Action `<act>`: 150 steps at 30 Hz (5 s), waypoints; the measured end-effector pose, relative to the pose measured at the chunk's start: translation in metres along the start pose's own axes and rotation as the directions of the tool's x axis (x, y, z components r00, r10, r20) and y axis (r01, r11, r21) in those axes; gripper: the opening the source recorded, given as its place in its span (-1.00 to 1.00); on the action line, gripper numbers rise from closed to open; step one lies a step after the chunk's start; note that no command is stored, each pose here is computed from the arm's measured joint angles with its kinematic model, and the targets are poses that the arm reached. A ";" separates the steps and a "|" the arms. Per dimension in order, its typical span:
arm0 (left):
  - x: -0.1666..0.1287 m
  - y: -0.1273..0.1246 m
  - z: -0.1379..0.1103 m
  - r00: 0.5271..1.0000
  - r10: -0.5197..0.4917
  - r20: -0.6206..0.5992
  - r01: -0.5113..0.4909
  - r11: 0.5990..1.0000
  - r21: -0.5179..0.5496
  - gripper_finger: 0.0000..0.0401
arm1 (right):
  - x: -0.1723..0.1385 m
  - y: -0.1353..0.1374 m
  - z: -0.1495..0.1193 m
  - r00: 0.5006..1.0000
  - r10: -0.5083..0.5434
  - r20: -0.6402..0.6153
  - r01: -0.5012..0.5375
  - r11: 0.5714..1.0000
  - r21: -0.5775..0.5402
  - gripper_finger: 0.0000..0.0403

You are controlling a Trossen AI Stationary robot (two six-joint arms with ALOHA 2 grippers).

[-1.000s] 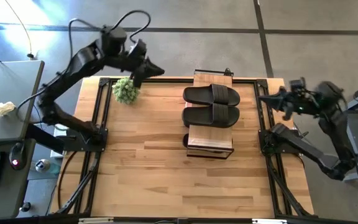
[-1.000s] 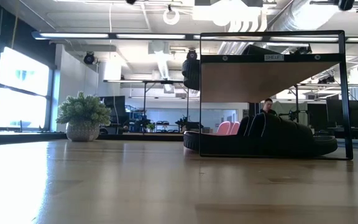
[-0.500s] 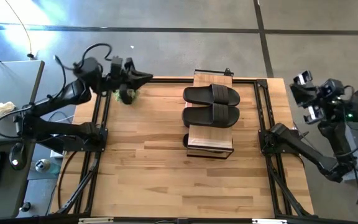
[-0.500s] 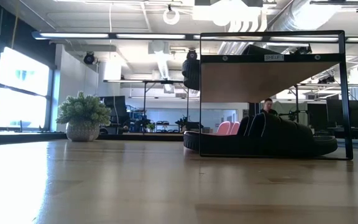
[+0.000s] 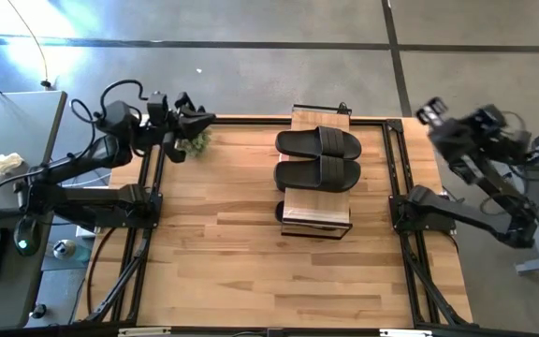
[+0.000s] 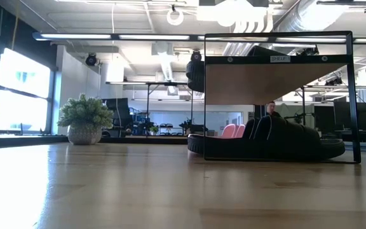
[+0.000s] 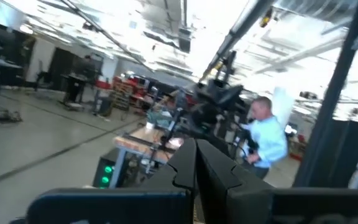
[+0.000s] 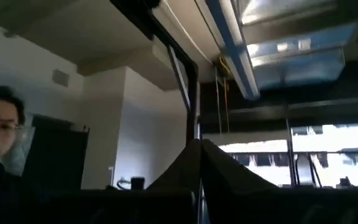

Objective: Pick and place slides into the shelf
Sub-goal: Return to Home Position

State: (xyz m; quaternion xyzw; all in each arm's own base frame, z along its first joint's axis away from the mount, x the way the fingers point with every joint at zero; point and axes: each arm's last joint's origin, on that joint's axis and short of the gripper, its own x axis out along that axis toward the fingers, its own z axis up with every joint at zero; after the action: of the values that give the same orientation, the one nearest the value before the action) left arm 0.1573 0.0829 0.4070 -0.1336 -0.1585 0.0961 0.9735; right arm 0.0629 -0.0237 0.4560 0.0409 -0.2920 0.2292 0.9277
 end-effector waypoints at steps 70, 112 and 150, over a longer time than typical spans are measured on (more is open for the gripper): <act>-0.133 -0.003 -0.108 0.962 0.265 0.061 -0.259 0.962 -0.080 -1.00 | -0.096 0.034 -0.101 0.812 -0.581 0.063 0.578 0.814 0.058 -1.00; -0.132 0.023 -0.199 0.977 0.195 -0.081 -0.208 0.955 -0.212 -1.00 | -0.130 -0.005 -0.188 0.720 -0.691 0.066 0.675 0.719 0.169 -1.00; -0.136 0.028 -0.218 0.931 0.229 -0.283 -0.159 0.955 0.251 -1.00 | -0.151 -0.014 -0.229 0.500 -0.793 -0.347 0.609 0.607 -0.510 -1.00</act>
State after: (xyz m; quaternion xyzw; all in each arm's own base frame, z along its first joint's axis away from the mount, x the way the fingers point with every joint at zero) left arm 0.0998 0.0280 0.1617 -0.0516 0.0214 0.1875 0.9807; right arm 0.0800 -0.0485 0.1831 -0.0608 -0.0062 -0.2233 0.9728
